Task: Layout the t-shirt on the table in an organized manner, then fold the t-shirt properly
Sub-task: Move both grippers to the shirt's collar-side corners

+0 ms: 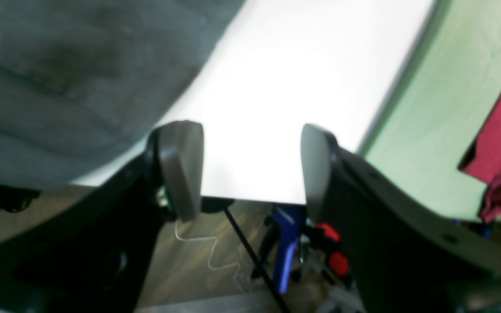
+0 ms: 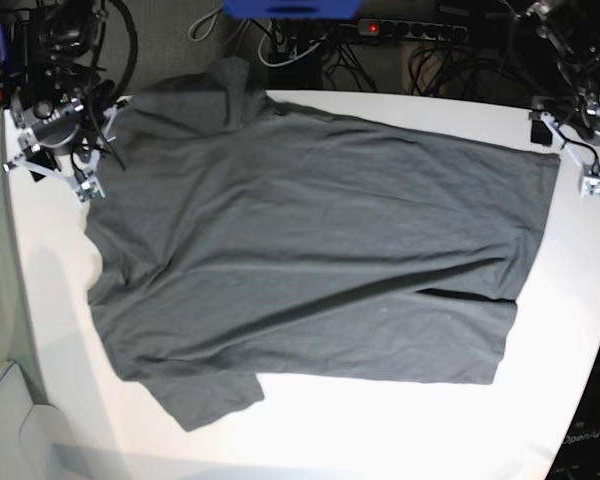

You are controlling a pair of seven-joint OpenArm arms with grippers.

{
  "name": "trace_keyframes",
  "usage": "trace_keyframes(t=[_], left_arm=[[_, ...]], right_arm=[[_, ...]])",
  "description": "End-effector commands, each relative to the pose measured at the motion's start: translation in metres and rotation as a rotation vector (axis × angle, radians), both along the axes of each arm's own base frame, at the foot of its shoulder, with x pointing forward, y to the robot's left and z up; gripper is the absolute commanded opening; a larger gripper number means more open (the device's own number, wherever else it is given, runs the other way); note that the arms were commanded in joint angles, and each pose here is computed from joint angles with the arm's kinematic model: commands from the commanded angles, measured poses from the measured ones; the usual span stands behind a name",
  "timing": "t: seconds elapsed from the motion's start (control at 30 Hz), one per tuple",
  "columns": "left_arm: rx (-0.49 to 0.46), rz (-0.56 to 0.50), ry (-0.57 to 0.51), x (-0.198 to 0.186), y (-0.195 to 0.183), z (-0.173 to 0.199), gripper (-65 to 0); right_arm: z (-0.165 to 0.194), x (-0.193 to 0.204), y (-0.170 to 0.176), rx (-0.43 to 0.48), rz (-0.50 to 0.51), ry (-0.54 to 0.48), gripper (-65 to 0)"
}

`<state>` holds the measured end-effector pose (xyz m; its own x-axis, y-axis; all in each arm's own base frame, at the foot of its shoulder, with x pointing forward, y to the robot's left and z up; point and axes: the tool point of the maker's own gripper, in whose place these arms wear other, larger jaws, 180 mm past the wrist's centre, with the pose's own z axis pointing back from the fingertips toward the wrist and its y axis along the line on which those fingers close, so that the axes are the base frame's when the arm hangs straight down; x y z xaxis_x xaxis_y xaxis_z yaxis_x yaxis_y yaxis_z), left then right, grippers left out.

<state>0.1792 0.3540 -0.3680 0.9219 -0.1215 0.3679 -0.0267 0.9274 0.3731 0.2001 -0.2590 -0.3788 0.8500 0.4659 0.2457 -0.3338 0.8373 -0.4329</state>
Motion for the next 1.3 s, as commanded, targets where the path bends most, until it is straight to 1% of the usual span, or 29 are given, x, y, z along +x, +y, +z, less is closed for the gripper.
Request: trace_keyframes(t=[0.0, 0.07, 0.17, 0.27, 0.33, 0.43, 0.5, 0.63, 0.7, 0.77, 0.83, 0.97, 1.07, 1.13, 1.27], left_arm=[[0.015, 0.008, -0.031, 0.008, 0.007, 0.008, -1.9], [-0.003, 0.002, -0.044, 0.012, 0.009, 0.001, -1.9], [-0.035, -0.012, -0.081, 0.018, 0.006, -0.008, -1.9], [-0.070, 0.016, -0.099, 0.017, 0.009, -0.018, -1.8], [-0.108, 0.020, -0.126, 0.024, 0.006, -0.024, -1.8], [-0.191, 0.021, -0.171, 0.030, -0.003, -0.033, -1.8], [-0.231, 0.022, -0.216, 0.035, -0.008, -0.030, -1.8], [-0.287, 0.082, -0.319, 0.035, -0.002, -0.017, -1.8], [-0.300, 0.120, -0.364, 0.032, 0.006, -0.012, -1.8], [-0.321, 0.159, -0.388, 0.028, 0.014, -0.013, -1.8], [-0.366, 0.194, -0.403, 0.024, 0.015, -0.020, -1.8], [-0.436, 0.215, -0.488, 0.036, 0.016, -0.024, -1.8], [-0.467, 0.232, -0.488, 0.036, 0.013, -0.034, -1.8], [-0.472, 0.232, -0.499, 0.042, 0.013, -0.034, -1.8], [-0.502, 0.248, -0.485, 0.042, 0.009, -0.043, -1.8]], right_arm=[[0.005, 0.003, 0.000, -0.001, -0.005, -0.022, -28.9], [0.004, 0.005, 0.005, 0.017, 0.000, -0.038, -28.9], [-0.001, -0.001, 0.009, 0.033, 0.006, -0.033, -28.9], [-0.003, -0.003, 0.011, 0.042, 0.018, -0.042, -28.9], [-0.005, -0.005, 0.012, 0.046, 0.022, -0.039, -28.9], [-0.005, -0.007, 0.012, 0.046, 0.024, -0.038, -28.9], [-0.005, -0.007, 0.012, 0.046, 0.024, -0.038, -28.9], [-0.005, -0.007, 0.012, 0.046, 0.024, -0.038, -28.9], [-0.005, -0.007, 0.012, 0.046, 0.024, -0.038, -28.9], [-0.005, -0.007, 0.012, 0.046, 0.024, -0.038, -28.9], [-0.006, -0.006, 0.013, 0.047, 0.026, -0.036, -28.9], [-0.006, -0.006, 0.015, 0.053, 0.027, -0.036, -28.9], [-0.006, -0.006, 0.015, 0.053, 0.027, -0.038, -28.9], [-0.006, -0.006, 0.015, 0.051, 0.028, -0.038, -28.9], [-0.006, -0.006, 0.015, 0.051, 0.028, -0.038, -28.9]])
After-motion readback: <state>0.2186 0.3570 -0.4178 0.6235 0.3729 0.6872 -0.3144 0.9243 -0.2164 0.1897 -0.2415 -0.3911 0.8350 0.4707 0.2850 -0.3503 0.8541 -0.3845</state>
